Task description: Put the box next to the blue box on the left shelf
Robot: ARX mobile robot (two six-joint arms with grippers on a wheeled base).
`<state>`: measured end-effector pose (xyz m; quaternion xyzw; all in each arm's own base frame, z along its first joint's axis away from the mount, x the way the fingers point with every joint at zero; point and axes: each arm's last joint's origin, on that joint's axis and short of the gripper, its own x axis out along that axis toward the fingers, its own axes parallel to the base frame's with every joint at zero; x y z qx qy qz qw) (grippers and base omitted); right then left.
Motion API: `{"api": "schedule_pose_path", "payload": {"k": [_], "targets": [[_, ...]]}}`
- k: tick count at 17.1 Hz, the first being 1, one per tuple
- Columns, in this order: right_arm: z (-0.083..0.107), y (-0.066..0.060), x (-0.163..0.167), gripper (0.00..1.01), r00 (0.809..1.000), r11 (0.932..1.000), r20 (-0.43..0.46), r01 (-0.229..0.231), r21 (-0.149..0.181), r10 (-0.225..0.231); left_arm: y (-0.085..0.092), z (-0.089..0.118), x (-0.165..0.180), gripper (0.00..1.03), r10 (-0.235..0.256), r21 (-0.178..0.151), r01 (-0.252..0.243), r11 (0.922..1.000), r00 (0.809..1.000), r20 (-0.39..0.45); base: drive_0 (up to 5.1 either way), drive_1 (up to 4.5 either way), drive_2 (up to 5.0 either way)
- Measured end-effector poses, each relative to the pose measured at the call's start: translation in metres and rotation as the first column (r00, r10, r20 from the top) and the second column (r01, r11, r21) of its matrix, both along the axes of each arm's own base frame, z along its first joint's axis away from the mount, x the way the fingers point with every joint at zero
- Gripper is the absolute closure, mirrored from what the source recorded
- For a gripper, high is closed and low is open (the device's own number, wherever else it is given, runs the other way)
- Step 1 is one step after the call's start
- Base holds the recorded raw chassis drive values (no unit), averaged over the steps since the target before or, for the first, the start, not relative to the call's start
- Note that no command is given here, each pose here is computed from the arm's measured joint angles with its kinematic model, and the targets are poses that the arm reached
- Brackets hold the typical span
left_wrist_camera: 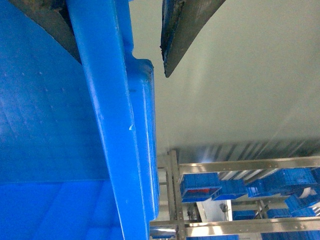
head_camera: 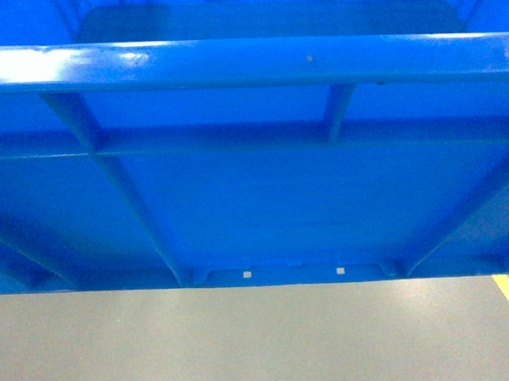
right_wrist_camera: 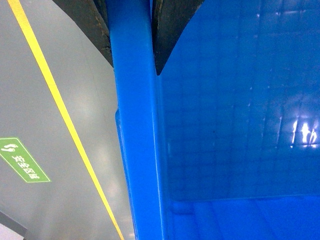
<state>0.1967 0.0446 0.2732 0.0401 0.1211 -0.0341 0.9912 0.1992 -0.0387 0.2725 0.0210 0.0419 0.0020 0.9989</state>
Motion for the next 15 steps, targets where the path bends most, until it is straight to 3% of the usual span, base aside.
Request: {"api": "schedule_pose_path", "payload": {"k": [15], "targets": [[0.0001, 0.0001, -0.0001, 0.91, 1.0, 1.0, 0.001, 0.0, 0.0, 0.0, 0.0, 0.0, 0.0, 0.71, 0.001, 0.001, -0.001, 1.0, 1.0, 0.0, -0.1, 3.97, -4.1]]}}
